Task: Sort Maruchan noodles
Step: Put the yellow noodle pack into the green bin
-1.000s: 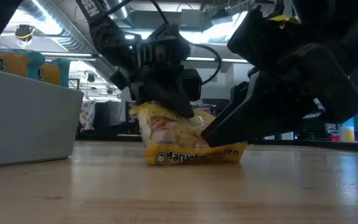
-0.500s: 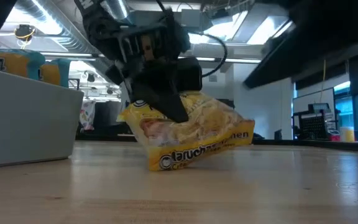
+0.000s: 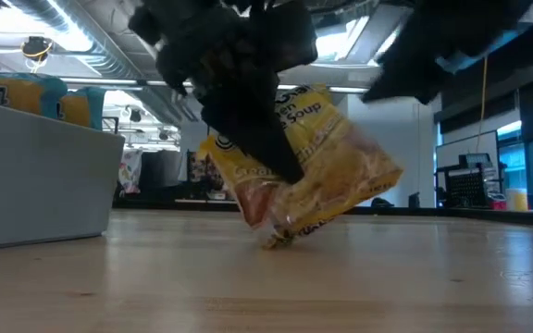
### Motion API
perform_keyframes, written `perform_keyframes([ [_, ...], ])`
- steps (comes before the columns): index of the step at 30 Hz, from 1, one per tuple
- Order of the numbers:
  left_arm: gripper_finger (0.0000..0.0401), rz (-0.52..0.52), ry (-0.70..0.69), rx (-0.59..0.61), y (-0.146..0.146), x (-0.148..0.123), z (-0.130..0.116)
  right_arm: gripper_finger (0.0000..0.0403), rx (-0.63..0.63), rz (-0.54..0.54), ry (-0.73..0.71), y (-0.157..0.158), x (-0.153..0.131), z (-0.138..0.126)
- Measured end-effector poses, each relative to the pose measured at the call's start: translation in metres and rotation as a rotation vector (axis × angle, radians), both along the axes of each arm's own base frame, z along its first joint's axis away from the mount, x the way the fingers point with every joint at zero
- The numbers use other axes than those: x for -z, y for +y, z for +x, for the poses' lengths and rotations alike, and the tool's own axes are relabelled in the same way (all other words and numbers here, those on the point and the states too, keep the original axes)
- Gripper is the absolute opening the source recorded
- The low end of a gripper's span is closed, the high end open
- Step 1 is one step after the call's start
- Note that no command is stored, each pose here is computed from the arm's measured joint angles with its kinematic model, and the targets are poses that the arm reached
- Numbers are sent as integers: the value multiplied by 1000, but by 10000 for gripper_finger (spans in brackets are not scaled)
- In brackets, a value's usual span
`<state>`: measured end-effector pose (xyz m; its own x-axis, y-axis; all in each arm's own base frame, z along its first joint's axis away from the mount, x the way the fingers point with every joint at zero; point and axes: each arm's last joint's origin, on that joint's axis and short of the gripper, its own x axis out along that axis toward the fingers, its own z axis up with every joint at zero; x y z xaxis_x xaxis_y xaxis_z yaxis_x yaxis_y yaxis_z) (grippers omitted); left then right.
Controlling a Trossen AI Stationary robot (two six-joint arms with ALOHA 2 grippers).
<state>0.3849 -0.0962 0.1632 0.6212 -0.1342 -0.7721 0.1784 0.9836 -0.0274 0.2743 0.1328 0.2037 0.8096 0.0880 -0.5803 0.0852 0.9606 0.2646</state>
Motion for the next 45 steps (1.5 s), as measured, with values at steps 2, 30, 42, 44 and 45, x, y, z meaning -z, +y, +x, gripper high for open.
perform_keyframes([
  [2,142,41,-6,-21,-3,-3,1,223,10,8,-23,-4,-2,4],
  [30,141,84,-39,-11,-10,-15,6,309,74,-53,-48,-21,5,18],
  [42,140,101,-50,-40,-6,-16,8,308,-24,-26,-20,-11,35,33],
  [44,140,99,-50,-42,-5,-16,8,308,-25,-23,-24,-11,35,33],
  [45,140,98,-53,-42,-5,-16,8,308,-20,-24,-30,-11,34,33],
])
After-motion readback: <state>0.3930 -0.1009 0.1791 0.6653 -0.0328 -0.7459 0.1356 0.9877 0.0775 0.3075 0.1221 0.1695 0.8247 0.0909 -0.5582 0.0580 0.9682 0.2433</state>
